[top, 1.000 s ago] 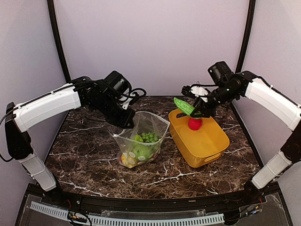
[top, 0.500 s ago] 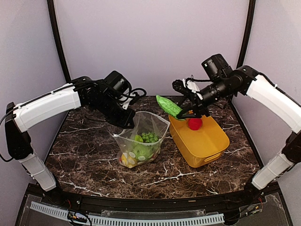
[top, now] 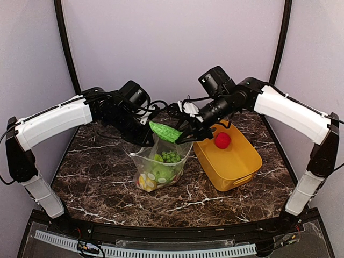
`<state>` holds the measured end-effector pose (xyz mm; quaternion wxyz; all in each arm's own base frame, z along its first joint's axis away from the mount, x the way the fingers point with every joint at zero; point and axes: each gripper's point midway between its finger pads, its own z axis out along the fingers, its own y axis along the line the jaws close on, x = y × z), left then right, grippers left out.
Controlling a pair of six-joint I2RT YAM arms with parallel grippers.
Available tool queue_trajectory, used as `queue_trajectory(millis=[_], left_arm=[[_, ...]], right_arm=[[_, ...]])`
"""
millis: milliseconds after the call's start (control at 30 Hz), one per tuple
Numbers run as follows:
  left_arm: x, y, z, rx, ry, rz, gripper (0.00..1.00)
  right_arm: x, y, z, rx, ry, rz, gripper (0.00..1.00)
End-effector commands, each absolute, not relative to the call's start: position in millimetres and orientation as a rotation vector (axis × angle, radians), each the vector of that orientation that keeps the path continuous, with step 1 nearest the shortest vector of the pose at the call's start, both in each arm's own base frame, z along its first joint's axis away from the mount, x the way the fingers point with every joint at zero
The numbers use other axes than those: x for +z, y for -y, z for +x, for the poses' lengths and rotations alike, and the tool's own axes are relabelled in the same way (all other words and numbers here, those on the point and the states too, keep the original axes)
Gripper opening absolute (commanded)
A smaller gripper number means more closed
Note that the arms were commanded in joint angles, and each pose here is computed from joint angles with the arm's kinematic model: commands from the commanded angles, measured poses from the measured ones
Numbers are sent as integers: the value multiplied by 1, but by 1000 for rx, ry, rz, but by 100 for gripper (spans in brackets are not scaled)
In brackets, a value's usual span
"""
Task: Place the food in the zip-top bag and seal the zipper
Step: Place the fake vegetable in the zipper food storage bag.
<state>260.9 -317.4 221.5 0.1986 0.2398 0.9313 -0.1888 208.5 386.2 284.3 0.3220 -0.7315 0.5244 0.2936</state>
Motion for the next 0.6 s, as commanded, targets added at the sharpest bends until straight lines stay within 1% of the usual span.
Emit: queue_trajectory(millis=[0, 133, 267, 567], left_arm=[[231, 312, 259, -541, -2586, 659, 1], [232, 310, 259, -527, -2585, 654, 1], [234, 308, 259, -518, -2578, 653, 1], [233, 306, 259, -511, -2580, 650, 1]], right_arm=[[295, -409, 224, 704, -1254, -1912, 31], [273, -418, 231, 681, -1234, -1949, 32], [253, -423, 237, 662, -1238, -1961, 34], [236, -425, 235, 686, -1269, -1963, 39]])
